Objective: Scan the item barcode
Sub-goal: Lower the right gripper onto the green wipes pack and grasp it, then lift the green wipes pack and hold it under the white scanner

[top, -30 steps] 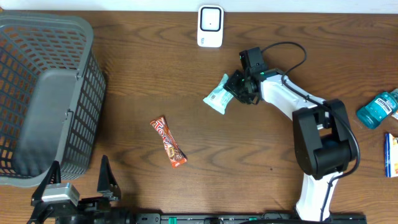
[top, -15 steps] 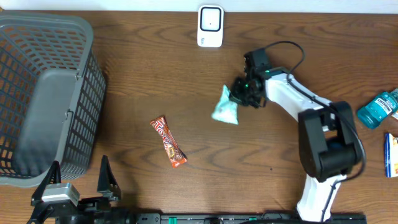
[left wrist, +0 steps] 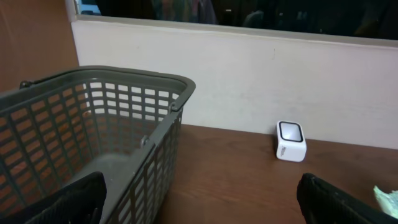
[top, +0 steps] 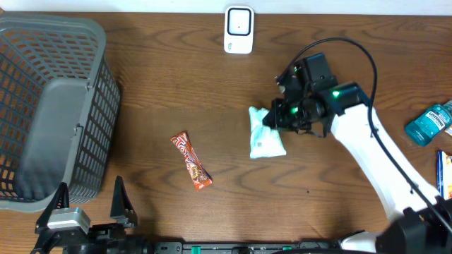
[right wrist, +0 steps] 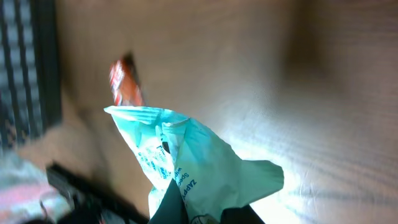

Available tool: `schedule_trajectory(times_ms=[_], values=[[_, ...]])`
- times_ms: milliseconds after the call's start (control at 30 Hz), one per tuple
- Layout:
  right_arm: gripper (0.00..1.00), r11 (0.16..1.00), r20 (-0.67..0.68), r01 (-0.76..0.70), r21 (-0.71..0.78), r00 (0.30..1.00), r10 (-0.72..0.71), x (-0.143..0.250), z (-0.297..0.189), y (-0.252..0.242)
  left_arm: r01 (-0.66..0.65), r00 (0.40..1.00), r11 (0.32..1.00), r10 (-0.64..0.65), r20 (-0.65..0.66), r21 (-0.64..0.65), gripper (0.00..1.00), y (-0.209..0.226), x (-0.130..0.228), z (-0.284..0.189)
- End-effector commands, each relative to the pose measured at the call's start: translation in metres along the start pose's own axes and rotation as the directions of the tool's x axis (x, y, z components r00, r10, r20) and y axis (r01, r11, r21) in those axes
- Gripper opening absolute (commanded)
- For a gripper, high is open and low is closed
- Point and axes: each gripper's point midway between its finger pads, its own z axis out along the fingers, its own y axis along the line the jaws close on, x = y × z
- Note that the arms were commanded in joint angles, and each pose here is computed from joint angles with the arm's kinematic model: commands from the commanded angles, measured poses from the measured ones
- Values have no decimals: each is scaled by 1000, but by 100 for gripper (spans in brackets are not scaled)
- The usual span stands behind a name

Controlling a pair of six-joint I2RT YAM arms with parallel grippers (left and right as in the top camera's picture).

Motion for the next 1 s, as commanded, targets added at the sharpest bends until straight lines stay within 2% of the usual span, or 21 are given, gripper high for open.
schedule_trajectory(times_ms=[0,100,233,367,500,533,733,767,967], values=[[1,986,50,167,24,985,-168,11,-20,21,-20,1000,1000,20,6,7,98,-1,0,0],[1,951,88,257,169,958,-274,6,-22,15,-20,1000,1000,20,6,7,98,-1,0,0],[1,844,126,381,378,882,-454,-15,-15,8,-20,1000,1000,20,7,7,98,-1,0,0],[1,767,140,507,394,791,-595,-26,3,25,-20,1000,1000,20,7,7,98,-1,0,0],[1,620,122,664,418,635,-763,-42,27,38,-20,1000,1000,20,7,7,98,-1,0,0],[1,540,93,703,463,567,-818,-53,35,35,-20,1000,1000,20,7,7,98,-1,0,0],[1,324,2,587,743,481,-877,-115,41,7,-20,1000,1000,20,7,7,98,-1,0,0],[1,249,-25,555,793,438,-899,-132,44,6,-20,1000,1000,20,7,7,98,-1,0,0],[1,96,-30,356,930,332,-943,-184,39,14,-20,1000,1000,20,7,7,98,-1,0,0]])
